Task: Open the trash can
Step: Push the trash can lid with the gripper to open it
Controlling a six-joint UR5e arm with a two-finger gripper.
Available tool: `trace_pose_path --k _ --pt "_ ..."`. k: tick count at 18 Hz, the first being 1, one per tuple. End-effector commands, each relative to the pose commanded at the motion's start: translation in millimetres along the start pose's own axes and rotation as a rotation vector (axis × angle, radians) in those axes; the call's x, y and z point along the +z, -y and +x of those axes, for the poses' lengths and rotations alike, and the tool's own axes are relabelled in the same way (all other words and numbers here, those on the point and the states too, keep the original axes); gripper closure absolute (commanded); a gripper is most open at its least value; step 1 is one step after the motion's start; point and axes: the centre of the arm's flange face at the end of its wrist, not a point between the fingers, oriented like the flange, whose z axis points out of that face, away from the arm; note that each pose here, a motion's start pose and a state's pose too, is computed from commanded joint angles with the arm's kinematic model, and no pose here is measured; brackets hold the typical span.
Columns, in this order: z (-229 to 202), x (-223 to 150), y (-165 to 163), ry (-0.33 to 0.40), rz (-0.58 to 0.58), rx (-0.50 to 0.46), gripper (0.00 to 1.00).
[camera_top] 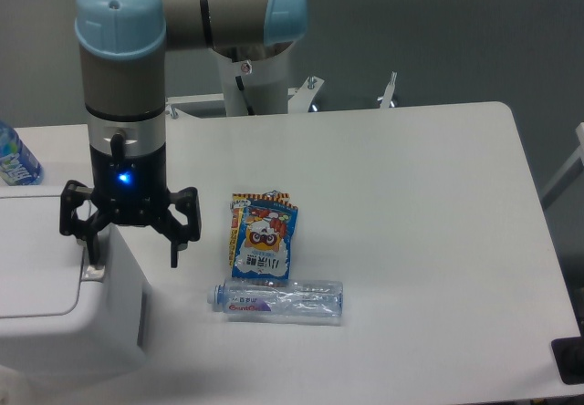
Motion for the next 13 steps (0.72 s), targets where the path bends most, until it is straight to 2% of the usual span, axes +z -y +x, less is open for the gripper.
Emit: trace_pose_path --k 4,8,13 --pt "-1 4 0 0.001 -0.008 -0.003 0.00" --pt "-6 8 0 0.045 -0.013 -0.002 0.00" --pt "-12 -14 11 0.053 0.032 0.000 0.00"
